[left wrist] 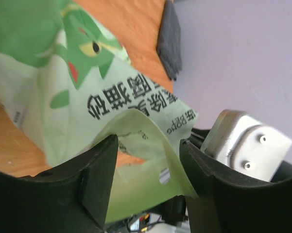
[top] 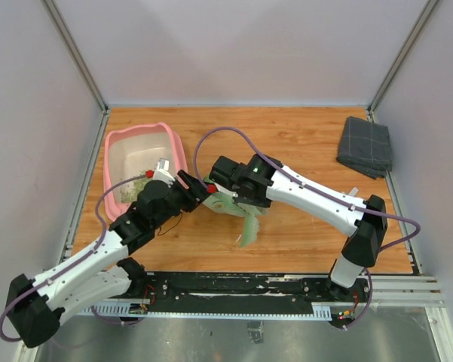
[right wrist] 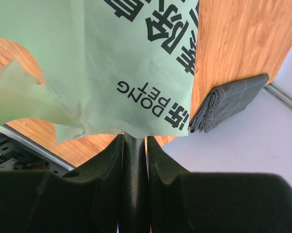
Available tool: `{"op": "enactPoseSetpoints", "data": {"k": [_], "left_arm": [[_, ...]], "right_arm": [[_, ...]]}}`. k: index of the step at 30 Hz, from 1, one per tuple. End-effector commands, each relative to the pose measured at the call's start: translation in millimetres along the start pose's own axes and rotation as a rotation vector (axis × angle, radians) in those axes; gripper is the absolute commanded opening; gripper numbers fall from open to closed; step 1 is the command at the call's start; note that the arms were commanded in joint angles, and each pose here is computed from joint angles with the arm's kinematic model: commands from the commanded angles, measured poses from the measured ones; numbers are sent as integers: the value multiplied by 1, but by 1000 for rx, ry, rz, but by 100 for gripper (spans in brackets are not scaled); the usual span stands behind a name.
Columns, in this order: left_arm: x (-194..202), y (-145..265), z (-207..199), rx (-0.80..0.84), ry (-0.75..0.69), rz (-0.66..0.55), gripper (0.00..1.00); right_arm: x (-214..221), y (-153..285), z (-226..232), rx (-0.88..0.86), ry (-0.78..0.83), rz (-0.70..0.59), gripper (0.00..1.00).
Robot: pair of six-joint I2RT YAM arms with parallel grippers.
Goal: Fill the litter box with clean litter
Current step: 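Scoop the cat litter from the cat litter bag.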
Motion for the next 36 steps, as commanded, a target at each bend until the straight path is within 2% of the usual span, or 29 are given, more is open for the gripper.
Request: {"op": "enactPoseSetpoints", "data": {"k": [1, 10, 11, 17, 20, 23, 26, 36], "left_arm": [[-28, 18, 12, -76, -57, -129, 60], [-28, -5, 42, -168, -63, -79, 63], [-27, -8, 45, -174, -69, -67, 59], [-24, -18, 55, -172, -81, -49, 14], [-23, -18, 61, -180, -82, -52, 2], [-22, -19, 67, -193, -83, -49, 0], [-20, -20, 71, -199, -81, -41, 0], [-19, -23, 75, -198, -71, -37, 0]], "right_arm": [[-3, 4, -13, 43, -9, -17, 1], [-16, -25, -9, 41, 54, 82, 1], [-18, -30, -9, 41, 73, 99, 1], [-34, -50, -6, 20, 130, 135, 1], [-46, -61, -4, 4, 132, 125, 1], [-57, -73, 2, -26, 119, 92, 1], [-65, -82, 14, -92, 86, -1, 1], [-54, -99, 26, -142, -27, -161, 1]]}}
Point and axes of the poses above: each gripper's point midway between its finger pads, its own y axis back along the fingers, its own z axis along the line the jaws close on, x = y × z, the point moved 8 cm from there along y, back along the fingers, and after that the axes turned 8 degrees about y, right-handed, at the moved point
